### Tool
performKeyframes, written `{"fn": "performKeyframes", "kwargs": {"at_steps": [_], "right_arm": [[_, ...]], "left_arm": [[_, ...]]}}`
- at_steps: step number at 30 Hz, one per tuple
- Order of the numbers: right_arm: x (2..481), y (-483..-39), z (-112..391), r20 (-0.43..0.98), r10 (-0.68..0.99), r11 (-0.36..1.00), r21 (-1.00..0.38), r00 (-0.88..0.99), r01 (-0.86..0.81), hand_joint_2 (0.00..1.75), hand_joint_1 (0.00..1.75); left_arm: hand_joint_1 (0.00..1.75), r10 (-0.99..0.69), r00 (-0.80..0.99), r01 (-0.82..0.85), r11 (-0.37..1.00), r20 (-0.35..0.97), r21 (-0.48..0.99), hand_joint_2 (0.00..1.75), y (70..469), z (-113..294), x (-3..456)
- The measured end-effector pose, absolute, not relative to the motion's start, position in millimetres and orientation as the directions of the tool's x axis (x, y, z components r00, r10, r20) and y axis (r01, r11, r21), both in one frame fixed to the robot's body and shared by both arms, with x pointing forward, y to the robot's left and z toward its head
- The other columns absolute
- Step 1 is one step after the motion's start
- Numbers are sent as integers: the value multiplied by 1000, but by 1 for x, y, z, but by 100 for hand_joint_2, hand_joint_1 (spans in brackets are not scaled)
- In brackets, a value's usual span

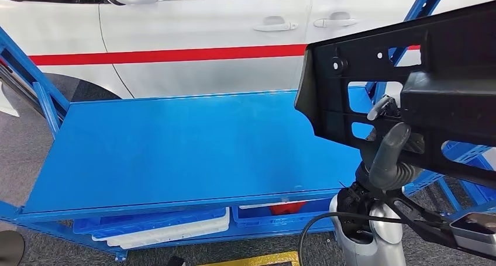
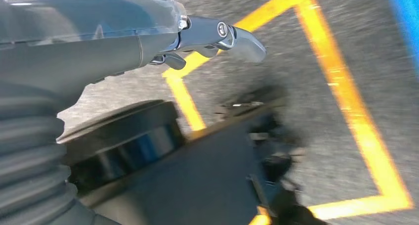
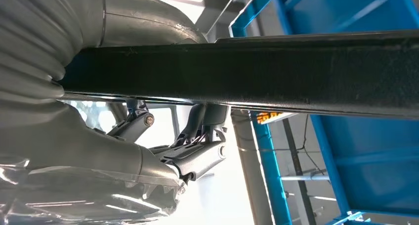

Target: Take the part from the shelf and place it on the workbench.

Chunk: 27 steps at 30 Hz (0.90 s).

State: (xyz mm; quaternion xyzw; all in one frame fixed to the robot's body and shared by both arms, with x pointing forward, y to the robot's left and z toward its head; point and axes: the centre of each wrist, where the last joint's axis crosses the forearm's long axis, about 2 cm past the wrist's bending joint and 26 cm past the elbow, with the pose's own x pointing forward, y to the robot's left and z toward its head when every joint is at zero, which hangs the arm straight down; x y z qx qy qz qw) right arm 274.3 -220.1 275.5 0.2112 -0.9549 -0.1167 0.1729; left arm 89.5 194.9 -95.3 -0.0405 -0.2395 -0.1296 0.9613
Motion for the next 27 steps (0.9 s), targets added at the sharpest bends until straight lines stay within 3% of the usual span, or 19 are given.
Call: {"fn": "performKeyframes", "kwargs": {"at_steps": [6, 27], "right_arm": [[271, -221, 278, 235, -521, 837, 326, -820, -438, 175, 175], [264, -224, 281, 185, -548, 815, 335, -816, -472, 175, 175]], "left_arm": [[0, -292, 871, 336, 941, 395, -46, 175, 194, -95, 89], [0, -360, 866, 409, 909, 348, -78, 175, 193, -95, 88]]}}
